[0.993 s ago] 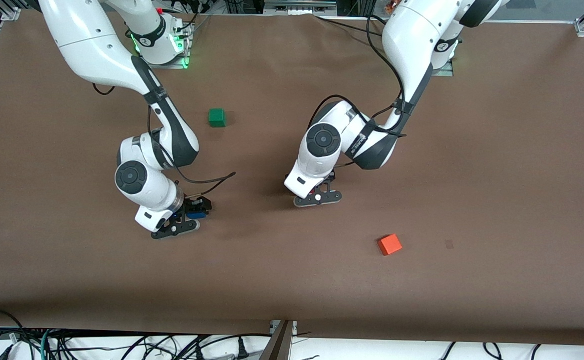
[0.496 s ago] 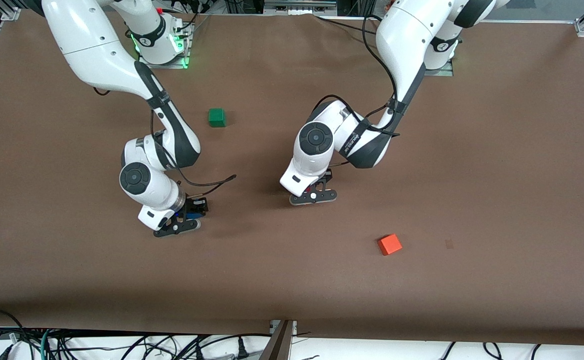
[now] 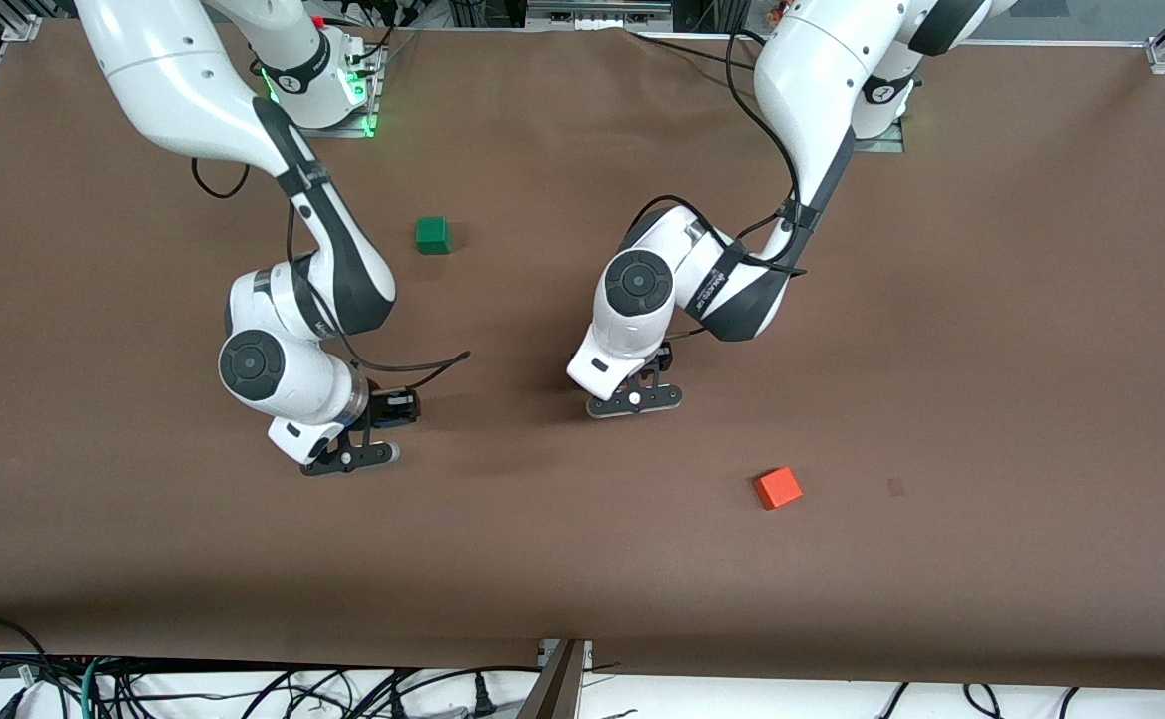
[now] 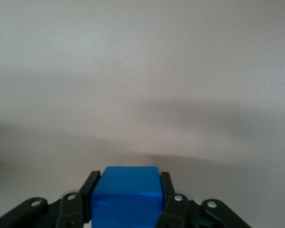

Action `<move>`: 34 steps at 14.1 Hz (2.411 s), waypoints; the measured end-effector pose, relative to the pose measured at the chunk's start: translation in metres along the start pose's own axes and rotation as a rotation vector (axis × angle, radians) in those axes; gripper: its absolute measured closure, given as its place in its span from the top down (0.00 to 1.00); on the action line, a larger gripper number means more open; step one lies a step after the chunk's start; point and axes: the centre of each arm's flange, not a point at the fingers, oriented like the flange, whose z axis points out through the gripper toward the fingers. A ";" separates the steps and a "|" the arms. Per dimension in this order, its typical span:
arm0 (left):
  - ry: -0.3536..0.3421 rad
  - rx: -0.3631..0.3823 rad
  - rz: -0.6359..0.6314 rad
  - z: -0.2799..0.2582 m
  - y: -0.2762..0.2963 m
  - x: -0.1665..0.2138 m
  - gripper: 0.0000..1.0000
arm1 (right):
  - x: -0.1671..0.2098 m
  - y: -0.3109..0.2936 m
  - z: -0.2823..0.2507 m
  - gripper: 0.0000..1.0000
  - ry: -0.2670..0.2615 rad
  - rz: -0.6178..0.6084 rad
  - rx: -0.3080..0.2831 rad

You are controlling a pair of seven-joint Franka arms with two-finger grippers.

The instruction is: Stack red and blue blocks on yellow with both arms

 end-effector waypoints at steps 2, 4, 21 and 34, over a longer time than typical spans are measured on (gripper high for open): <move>-0.002 0.020 -0.014 -0.020 -0.004 0.011 1.00 | -0.003 -0.033 -0.014 0.55 -0.009 0.028 0.000; 0.003 0.049 -0.043 -0.050 -0.016 0.030 1.00 | -0.008 -0.065 -0.023 0.55 -0.021 0.078 -0.003; 0.024 0.049 0.157 -0.294 -0.359 0.164 1.00 | -0.085 -0.301 -0.011 0.55 0.110 0.315 0.033; -0.036 0.056 0.146 -0.295 -0.382 0.160 1.00 | -0.072 -0.313 0.015 0.55 0.232 0.258 0.062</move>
